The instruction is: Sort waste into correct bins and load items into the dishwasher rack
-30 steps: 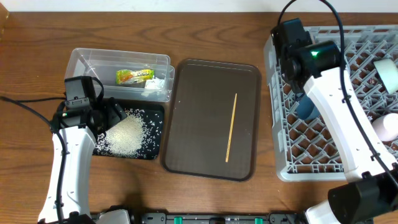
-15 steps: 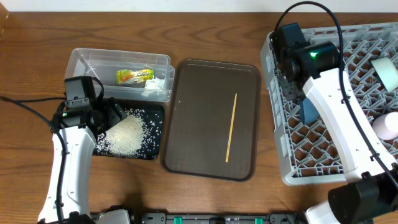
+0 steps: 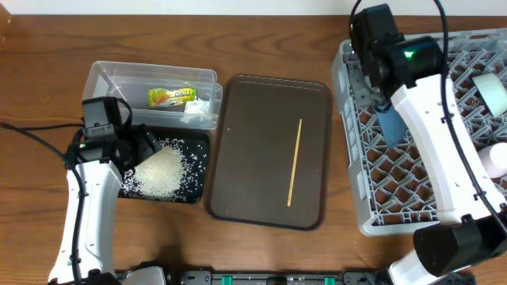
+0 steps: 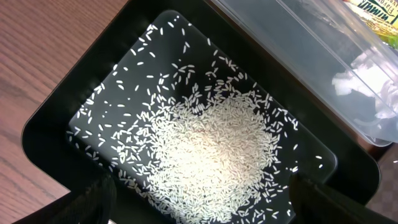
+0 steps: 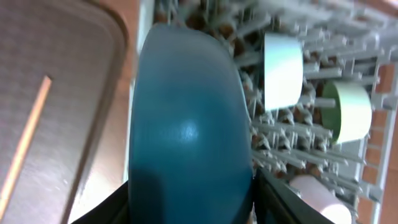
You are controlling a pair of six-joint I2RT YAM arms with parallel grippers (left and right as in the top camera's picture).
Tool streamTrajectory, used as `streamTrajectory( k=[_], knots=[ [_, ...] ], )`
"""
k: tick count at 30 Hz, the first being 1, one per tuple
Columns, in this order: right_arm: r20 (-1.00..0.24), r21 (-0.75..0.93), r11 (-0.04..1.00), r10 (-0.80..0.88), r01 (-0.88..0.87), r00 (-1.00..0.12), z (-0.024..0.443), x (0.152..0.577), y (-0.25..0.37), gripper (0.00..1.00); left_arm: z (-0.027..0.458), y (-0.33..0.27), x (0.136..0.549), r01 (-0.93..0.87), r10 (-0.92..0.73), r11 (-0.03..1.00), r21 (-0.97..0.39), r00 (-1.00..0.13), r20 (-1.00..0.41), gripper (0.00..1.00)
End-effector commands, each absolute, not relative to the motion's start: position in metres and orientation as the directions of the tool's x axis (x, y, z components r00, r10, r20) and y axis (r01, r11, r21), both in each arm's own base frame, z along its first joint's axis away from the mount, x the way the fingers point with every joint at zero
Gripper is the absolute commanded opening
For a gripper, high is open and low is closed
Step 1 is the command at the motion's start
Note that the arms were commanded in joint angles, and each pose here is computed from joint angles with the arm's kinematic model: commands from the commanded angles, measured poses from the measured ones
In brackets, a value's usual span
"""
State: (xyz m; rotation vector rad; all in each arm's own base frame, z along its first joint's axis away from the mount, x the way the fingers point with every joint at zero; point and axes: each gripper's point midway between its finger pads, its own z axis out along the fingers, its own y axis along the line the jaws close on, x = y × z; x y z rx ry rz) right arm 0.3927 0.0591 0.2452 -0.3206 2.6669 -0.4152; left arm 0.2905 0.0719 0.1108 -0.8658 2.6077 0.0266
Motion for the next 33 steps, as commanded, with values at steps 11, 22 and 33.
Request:
streamTrajectory(
  k=[11, 22, 33],
  knots=[
    [-0.419, -0.246, 0.959, -0.236, -0.141, -0.877, 0.252, 0.401, 0.061, 0.01, 0.116, 0.075, 0.292, -0.586, -0.574, 0.804, -0.099, -0.723, -0.386, 0.91],
    [-0.421, -0.347, 0.937, -0.182, -0.027, -0.888, 0.259, 0.406, 0.018, 0.01, 0.116, 0.075, 0.292, -0.586, -0.573, 0.805, -0.099, -0.723, -0.385, 0.91],
    [-0.512, -0.522, 0.832, -0.128, 0.189, -0.850, 0.289, 0.421, -0.039, 0.01, 0.116, 0.075, 0.292, -0.586, -0.574, 0.804, -0.099, -0.723, -0.385, 0.91]
  ],
)
